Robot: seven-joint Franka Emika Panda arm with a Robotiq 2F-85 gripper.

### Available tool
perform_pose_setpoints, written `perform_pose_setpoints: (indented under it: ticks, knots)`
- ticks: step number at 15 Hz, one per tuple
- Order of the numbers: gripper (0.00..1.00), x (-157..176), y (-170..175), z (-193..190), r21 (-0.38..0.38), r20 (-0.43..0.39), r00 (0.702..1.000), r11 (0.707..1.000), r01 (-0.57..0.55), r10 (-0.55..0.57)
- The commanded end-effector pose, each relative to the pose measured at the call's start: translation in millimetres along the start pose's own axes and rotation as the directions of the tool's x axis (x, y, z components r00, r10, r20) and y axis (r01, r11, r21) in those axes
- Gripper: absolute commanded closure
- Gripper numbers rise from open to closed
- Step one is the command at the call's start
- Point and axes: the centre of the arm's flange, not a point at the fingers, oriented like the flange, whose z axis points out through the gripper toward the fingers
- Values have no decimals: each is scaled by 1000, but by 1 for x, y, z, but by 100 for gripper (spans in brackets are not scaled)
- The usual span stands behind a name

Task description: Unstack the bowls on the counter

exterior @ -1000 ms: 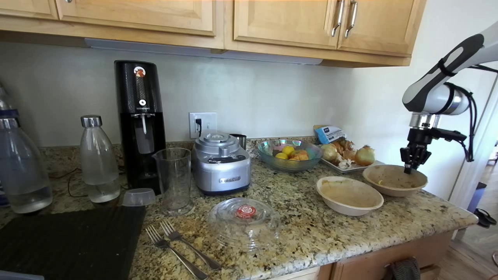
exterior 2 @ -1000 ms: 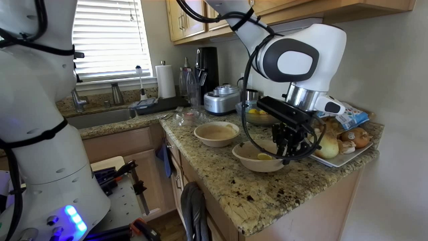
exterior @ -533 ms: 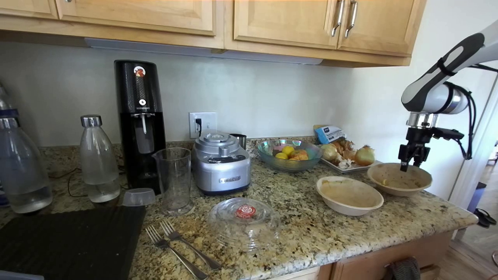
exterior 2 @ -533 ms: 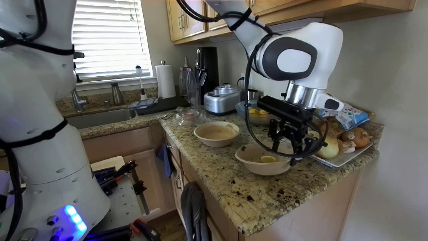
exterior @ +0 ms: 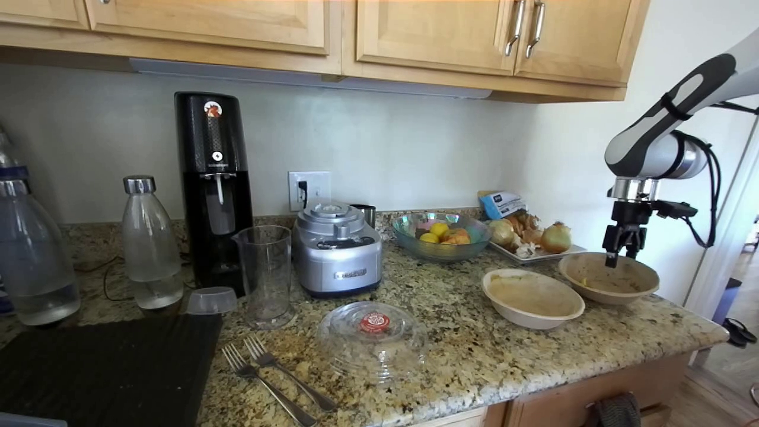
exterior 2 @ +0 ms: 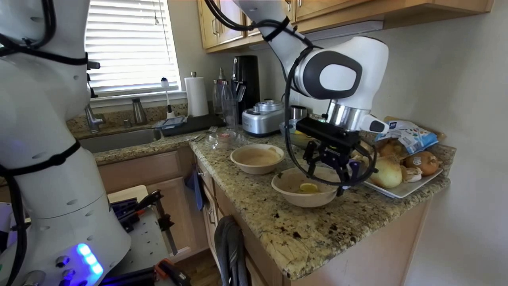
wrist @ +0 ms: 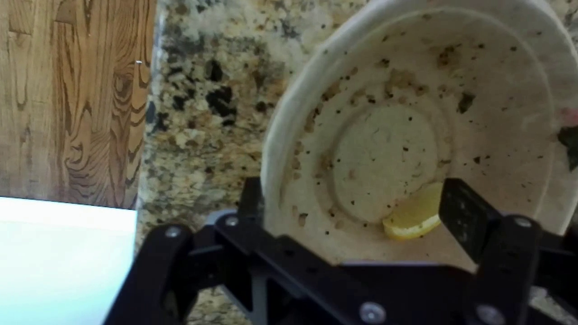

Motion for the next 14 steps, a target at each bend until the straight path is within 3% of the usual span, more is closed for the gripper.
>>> perform_pose_setpoints:
  ticks: [1,4,7,14]
  knots:
    - [0,-9,-30,3,-2,-11,995,995,96,-96]
    - [0,0,-45,9,-137,-90,988,984,110,-123]
    - [0,9,-50,19,-218,-174,975,971,102,-142]
    - [0,-2,-59,-3,-320,-346,918,944,80,-195]
